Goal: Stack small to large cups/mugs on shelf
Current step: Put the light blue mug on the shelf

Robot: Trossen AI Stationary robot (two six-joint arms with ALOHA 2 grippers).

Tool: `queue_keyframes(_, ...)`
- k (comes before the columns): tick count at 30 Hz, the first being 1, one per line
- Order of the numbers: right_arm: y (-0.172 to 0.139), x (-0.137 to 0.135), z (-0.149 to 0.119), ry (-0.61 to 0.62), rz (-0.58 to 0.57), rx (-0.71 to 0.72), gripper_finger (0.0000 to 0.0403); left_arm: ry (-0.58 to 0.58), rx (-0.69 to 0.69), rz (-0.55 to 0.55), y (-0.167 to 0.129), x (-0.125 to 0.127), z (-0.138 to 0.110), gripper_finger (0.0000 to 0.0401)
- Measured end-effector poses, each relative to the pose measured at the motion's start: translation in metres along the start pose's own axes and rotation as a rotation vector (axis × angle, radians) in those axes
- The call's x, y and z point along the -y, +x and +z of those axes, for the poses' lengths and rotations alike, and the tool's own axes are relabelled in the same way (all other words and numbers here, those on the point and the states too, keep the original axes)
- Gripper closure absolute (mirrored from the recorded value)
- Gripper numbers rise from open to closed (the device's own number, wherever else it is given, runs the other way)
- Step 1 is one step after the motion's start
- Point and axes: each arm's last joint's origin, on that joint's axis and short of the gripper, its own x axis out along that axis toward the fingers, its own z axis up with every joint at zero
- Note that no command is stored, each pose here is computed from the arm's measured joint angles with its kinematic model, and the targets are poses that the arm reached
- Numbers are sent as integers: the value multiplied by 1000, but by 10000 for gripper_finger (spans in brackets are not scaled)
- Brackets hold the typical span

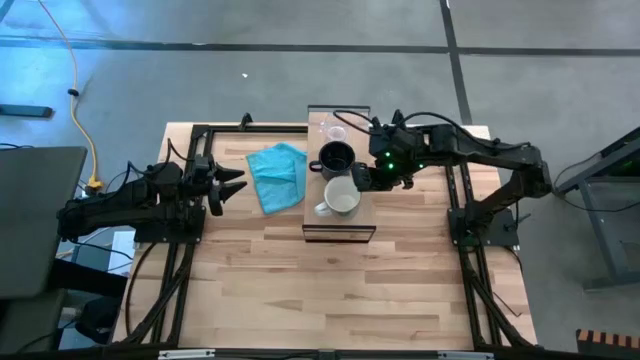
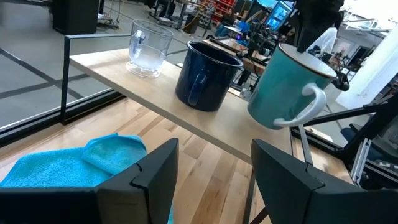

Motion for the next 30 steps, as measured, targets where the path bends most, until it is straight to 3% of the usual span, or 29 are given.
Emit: queue_keyframes(30, 16, -15, -17, 30, 29, 75, 401, 31, 0, 0, 0, 0, 0, 210)
